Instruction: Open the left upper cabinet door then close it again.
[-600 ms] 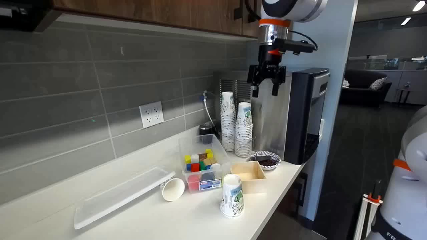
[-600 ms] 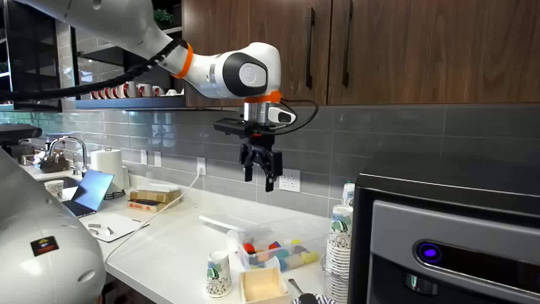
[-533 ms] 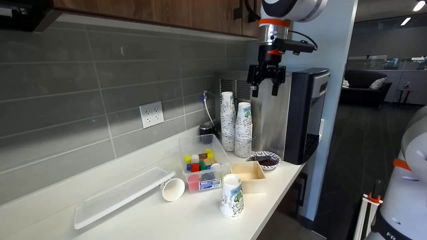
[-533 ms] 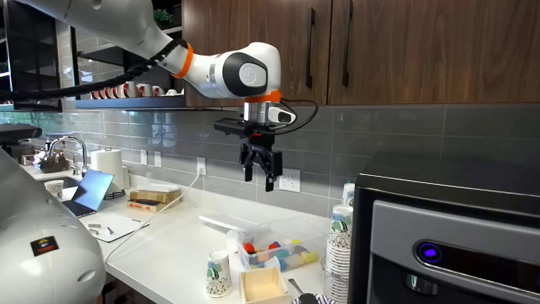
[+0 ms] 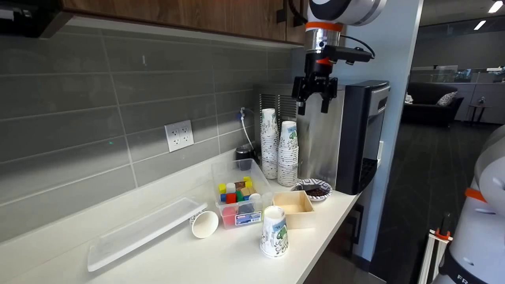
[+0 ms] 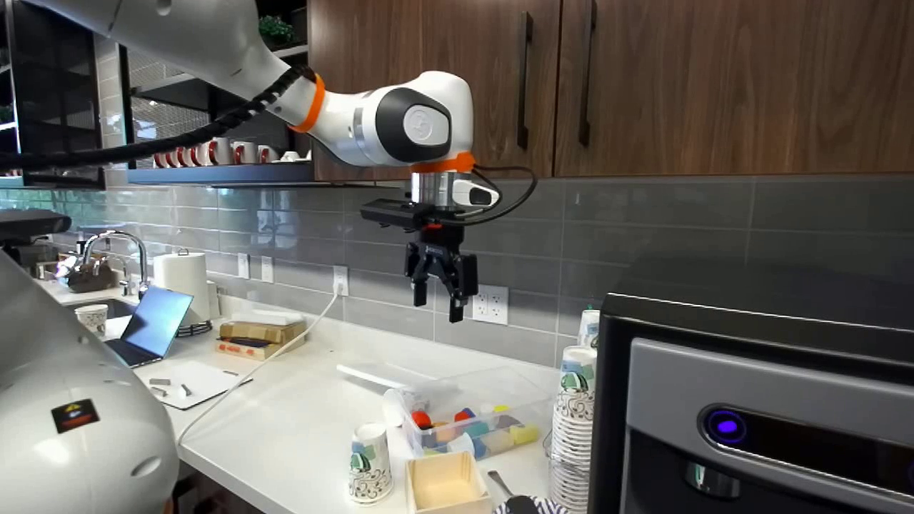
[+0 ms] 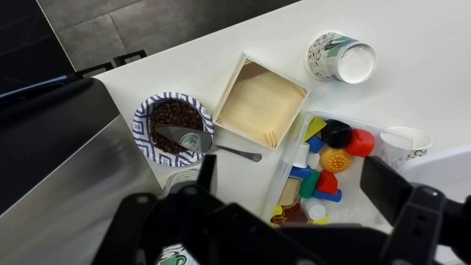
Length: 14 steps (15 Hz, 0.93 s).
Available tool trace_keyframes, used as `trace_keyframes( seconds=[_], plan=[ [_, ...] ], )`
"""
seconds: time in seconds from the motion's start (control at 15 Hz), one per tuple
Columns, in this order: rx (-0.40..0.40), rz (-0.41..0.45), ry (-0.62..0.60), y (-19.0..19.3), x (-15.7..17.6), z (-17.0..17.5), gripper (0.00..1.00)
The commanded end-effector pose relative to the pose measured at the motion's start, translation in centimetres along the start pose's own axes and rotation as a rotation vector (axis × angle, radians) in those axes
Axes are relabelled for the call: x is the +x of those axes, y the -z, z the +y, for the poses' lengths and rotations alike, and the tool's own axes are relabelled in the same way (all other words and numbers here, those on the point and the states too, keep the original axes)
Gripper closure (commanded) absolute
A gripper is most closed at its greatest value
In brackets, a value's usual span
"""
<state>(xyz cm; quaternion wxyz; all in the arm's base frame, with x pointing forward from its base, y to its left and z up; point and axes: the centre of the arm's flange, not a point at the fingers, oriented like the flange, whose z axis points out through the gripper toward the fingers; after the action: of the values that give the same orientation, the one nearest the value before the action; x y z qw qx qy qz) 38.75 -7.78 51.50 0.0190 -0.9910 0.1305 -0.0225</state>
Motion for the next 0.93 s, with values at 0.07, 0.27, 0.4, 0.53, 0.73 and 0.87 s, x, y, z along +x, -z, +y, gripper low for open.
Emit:
trace_keyframes(
  seconds=[0.07, 0.27, 0.4, 0.53, 0.73, 0.87],
  plan=[
    [-0.124, 0.093, 0.029, 3.6, -0.7, -3.1, 0.00],
    [-0.241, 0.198, 0.044, 6.9, -1.6, -5.5, 0.00],
    [-0.314, 0.282, 0.042, 9.2, -2.5, -6.8, 0.00],
    [-0.378, 0.372, 0.040, 11.7, -3.4, -7.9, 0.00],
    [-0.443, 0.510, 0.035, 15.2, -4.5, -8.8, 0.00],
    [-0.468, 0.598, 0.026, 17.2, -5.0, -9.3, 0.00]
  ],
)
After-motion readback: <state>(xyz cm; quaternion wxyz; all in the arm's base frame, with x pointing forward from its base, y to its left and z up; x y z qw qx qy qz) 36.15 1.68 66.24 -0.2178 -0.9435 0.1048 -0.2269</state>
